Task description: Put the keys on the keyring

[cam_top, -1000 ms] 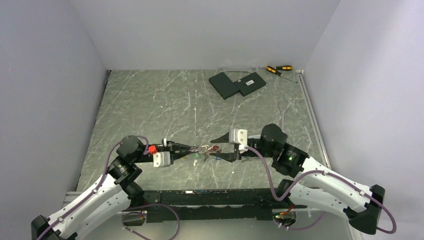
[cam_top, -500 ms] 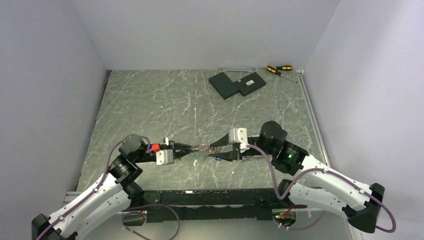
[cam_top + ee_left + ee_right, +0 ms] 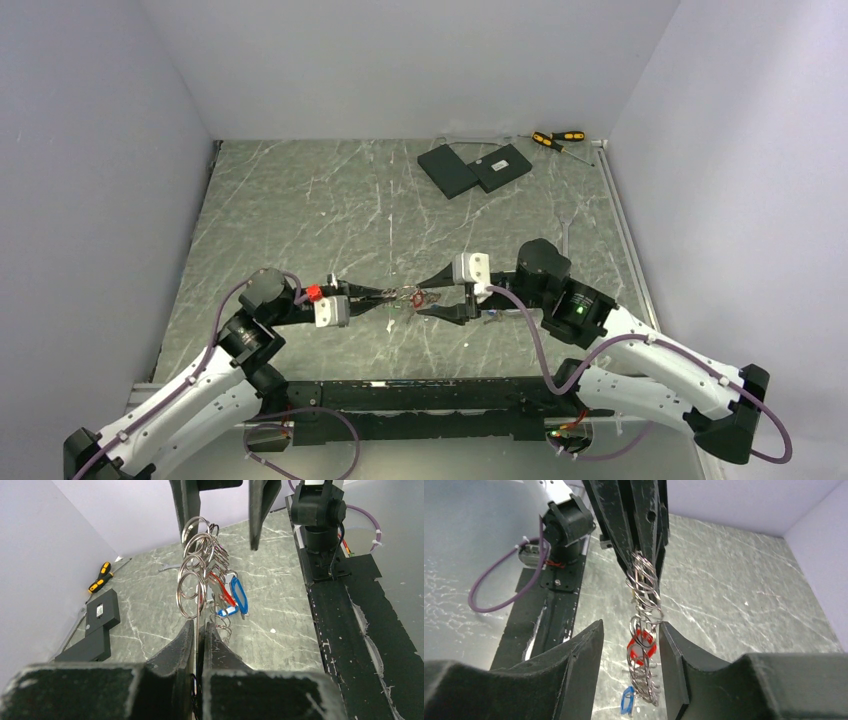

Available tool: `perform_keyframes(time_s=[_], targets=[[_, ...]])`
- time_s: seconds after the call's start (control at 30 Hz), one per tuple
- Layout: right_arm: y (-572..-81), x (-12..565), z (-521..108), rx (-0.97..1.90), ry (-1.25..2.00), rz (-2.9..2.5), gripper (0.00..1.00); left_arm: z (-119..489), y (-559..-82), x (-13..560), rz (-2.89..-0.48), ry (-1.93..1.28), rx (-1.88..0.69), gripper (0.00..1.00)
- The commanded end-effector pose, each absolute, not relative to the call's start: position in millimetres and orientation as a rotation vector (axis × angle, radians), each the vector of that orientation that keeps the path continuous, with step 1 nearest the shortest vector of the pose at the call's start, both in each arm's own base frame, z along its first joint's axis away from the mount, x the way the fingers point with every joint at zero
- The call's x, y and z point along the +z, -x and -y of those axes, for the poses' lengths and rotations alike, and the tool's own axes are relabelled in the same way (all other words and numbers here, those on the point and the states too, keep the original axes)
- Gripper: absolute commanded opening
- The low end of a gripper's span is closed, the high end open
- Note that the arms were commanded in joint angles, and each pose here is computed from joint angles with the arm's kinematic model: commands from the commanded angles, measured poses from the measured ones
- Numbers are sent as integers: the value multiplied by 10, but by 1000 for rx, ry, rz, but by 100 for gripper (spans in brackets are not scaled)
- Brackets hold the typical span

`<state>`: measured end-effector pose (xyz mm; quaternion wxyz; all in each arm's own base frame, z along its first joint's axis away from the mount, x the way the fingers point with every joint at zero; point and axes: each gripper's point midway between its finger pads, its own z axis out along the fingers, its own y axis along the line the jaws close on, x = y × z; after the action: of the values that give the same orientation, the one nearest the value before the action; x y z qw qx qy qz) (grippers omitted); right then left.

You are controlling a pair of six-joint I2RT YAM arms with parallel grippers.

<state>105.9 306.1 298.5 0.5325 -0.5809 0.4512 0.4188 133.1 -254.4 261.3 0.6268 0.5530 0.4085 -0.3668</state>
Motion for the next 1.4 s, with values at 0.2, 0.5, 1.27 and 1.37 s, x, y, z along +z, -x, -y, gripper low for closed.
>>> perform_keyframes(time_s=[0.2,0.5,1.27,1.37], targets=[[-1240,3173,-2994,860,1348,-1065,41,2528,-1338,2923,-850,-1231,-805,0],[-1217,3243,-3038,879,1369,-1045,49,2544,-1331,2875,-859,-1257,-814,0],[-1323,3247,-2755,703,1352,-1082,56,2493,-1154,2986,-766,-1292,-823,0],[-1355,3182,-2802,728,1339,-1132,55,2471,-1300,3113,-827,-1173,-812,0]])
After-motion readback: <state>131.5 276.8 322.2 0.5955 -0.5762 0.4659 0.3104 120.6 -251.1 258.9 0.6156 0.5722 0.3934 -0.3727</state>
